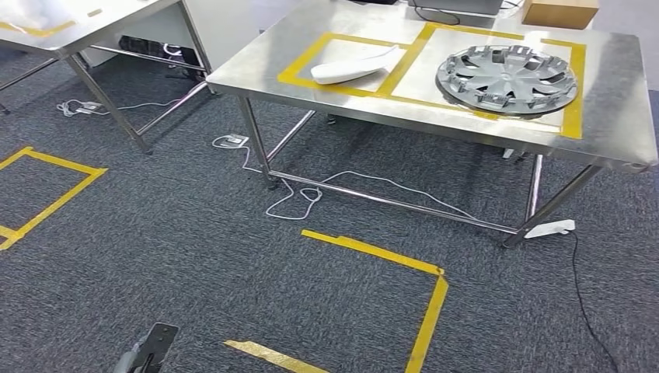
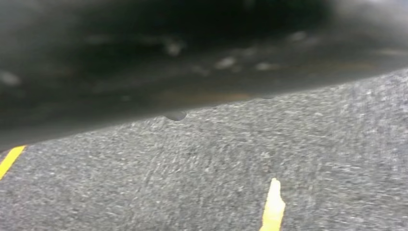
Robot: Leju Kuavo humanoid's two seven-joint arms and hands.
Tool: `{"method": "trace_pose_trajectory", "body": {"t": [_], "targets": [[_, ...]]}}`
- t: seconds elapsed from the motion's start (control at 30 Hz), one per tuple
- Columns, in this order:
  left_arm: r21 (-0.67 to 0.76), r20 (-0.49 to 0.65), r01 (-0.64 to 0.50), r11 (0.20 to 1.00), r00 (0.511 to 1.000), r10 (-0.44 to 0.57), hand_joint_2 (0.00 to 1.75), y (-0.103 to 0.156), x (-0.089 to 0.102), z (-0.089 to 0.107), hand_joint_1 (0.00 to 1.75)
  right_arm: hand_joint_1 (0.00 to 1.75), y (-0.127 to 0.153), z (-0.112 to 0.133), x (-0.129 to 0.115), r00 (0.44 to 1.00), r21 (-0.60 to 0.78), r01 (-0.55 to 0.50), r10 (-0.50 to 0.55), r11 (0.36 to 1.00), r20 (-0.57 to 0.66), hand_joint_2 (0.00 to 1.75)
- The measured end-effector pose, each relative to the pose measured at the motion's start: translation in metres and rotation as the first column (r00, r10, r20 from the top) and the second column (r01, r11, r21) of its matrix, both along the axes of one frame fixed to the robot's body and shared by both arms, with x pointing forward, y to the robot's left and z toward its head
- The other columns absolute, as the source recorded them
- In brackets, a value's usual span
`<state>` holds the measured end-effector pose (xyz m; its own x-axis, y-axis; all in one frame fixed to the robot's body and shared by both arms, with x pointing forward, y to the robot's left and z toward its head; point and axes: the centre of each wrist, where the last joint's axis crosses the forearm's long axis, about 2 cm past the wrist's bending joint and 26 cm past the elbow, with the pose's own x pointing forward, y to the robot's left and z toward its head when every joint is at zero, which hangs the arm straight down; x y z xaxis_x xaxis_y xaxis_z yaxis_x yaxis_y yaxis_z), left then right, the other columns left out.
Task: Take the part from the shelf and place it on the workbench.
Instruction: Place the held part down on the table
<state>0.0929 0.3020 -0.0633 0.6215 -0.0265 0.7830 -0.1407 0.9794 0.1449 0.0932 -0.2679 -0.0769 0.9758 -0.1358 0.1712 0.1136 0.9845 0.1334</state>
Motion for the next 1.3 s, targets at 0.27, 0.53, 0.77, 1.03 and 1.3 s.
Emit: {"method": "trace_pose_trajectory", "body": {"t": [0.27, 0.53, 0.77, 1.03, 1.3], "targets": [[-0.005, -0.004, -0.004, 1.000, 1.000, 0.004, 0.00, 0.000, -0.002, -0.002, 0.00, 0.00, -0.005, -0.001, -0.005, 1.000, -0.003, -0.013, 0.013, 1.000, -0.013, 0.00], [-0.004, -0.011, -0.004, 1.000, 1.000, 0.003, 0.00, 0.001, -0.004, -0.003, 0.00, 0.00, -0.008, -0.001, -0.008, 1.000, -0.007, -0.020, 0.020, 1.000, -0.019, 0.00], [-0.001, -0.019, -0.001, 1.000, 1.000, 0.001, 0.00, 0.002, -0.008, -0.004, 0.00, 0.00, -0.007, -0.001, -0.009, 0.999, -0.004, -0.024, 0.024, 1.000, -0.023, 0.00], [0.001, -0.036, -0.007, 1.000, 0.999, 0.007, 0.00, 0.003, -0.010, -0.003, 0.00, 0.00, -0.008, 0.000, -0.009, 0.999, -0.001, -0.021, 0.021, 1.000, -0.025, 0.00], [-0.015, -0.053, -0.022, 1.000, 0.998, 0.021, 0.00, 0.002, -0.014, -0.004, 0.00, 0.00, -0.008, 0.000, -0.010, 0.999, 0.006, -0.020, 0.020, 1.000, -0.032, 0.00]]}}
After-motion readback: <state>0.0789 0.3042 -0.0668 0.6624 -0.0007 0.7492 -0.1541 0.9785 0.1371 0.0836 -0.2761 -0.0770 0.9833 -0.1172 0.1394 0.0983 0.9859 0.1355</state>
